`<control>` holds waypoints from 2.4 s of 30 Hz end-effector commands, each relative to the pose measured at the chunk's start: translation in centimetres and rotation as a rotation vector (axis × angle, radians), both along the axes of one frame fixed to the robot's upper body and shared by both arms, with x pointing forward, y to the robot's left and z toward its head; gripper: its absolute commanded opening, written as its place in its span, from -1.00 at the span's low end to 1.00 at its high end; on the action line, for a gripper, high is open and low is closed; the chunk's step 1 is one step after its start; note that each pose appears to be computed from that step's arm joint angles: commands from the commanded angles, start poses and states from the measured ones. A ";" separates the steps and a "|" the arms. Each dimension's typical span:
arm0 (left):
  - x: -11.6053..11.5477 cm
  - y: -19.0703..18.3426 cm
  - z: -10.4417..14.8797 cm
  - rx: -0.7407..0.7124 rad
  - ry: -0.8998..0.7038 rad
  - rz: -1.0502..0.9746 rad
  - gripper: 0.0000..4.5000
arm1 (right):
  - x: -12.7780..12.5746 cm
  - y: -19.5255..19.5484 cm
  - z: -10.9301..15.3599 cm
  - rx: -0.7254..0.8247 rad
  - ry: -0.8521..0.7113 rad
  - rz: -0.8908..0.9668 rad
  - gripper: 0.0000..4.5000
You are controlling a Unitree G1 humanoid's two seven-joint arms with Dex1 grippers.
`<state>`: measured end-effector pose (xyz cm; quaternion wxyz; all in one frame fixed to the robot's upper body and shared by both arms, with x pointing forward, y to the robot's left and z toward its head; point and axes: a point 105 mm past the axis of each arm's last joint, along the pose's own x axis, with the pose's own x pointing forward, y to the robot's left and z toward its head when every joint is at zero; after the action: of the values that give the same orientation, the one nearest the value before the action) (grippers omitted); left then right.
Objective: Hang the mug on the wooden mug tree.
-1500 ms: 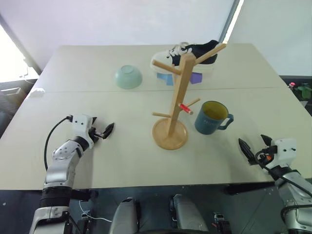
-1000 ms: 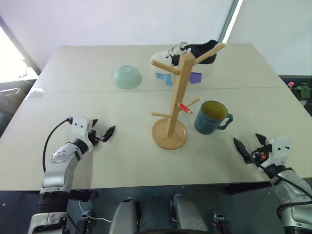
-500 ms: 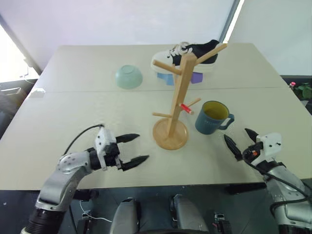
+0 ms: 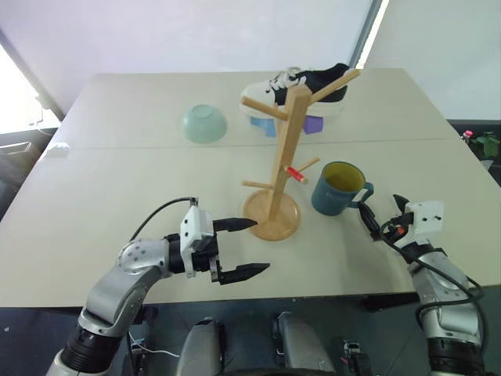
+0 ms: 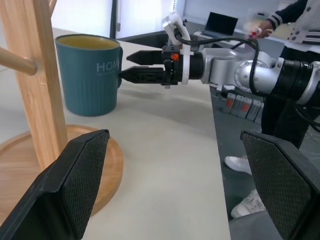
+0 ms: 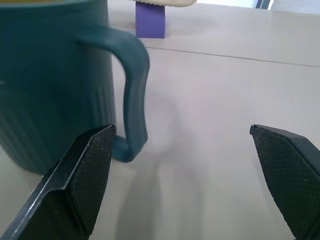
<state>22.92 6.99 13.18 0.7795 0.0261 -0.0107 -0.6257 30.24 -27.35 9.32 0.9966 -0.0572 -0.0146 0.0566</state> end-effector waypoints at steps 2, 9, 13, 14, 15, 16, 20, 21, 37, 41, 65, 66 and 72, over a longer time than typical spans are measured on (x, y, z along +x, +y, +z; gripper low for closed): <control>-0.3 -0.1 0.5 -0.010 -0.034 -0.003 1.00 | 0.8 0.2 0.9 -0.008 -0.048 0.001 0.97; -0.6 0.0 0.6 -0.006 -0.034 0.005 1.00 | 2.0 0.9 0.7 0.000 -0.046 0.031 0.97; -0.4 0.2 1.2 -0.014 -0.042 0.015 1.00 | 2.6 1.3 0.3 0.015 -0.034 0.050 0.86; -0.3 0.2 1.4 -0.016 -0.045 0.018 1.00 | 2.6 1.4 0.3 0.024 -0.031 0.058 0.74; -0.3 0.3 1.6 -0.017 -0.047 0.021 1.00 | 2.7 1.5 0.2 0.031 -0.029 0.063 0.61; -0.2 0.3 1.6 -0.017 -0.049 0.022 1.00 | 2.7 1.6 0.1 0.036 -0.028 0.069 0.39; -0.2 0.3 1.7 -0.015 -0.048 0.026 1.00 | 2.6 2.1 0.1 0.044 -0.027 0.086 -0.62; -0.1 0.4 1.7 -0.014 -0.048 0.027 1.00 | 2.6 2.2 0.1 0.045 -0.030 0.091 -0.78; 2.4 2.6 1.7 0.020 -0.059 0.096 1.00 | -5.7 10.3 7.4 -0.607 -0.100 0.562 -0.98; 3.2 3.0 1.8 0.021 -0.061 0.095 1.00 | -6.2 12.3 9.6 -0.622 -0.141 0.583 -0.98; 3.6 5.2 6.6 -0.063 -0.096 0.065 1.00 | -5.6 16.4 14.0 -0.585 -0.223 0.593 -0.98; 3.5 5.2 6.9 -0.067 -0.099 0.064 1.00 | -5.5 16.5 14.1 -0.577 -0.225 0.593 -0.98; 2.8 4.9 8.9 -0.096 -0.128 0.045 1.00 | -4.9 16.8 14.0 -0.549 -0.216 0.597 -0.98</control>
<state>26.42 12.04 20.32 0.7992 0.0153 -0.0607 -0.5977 25.39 -10.78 22.26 0.8779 -0.3185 -0.0959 0.3445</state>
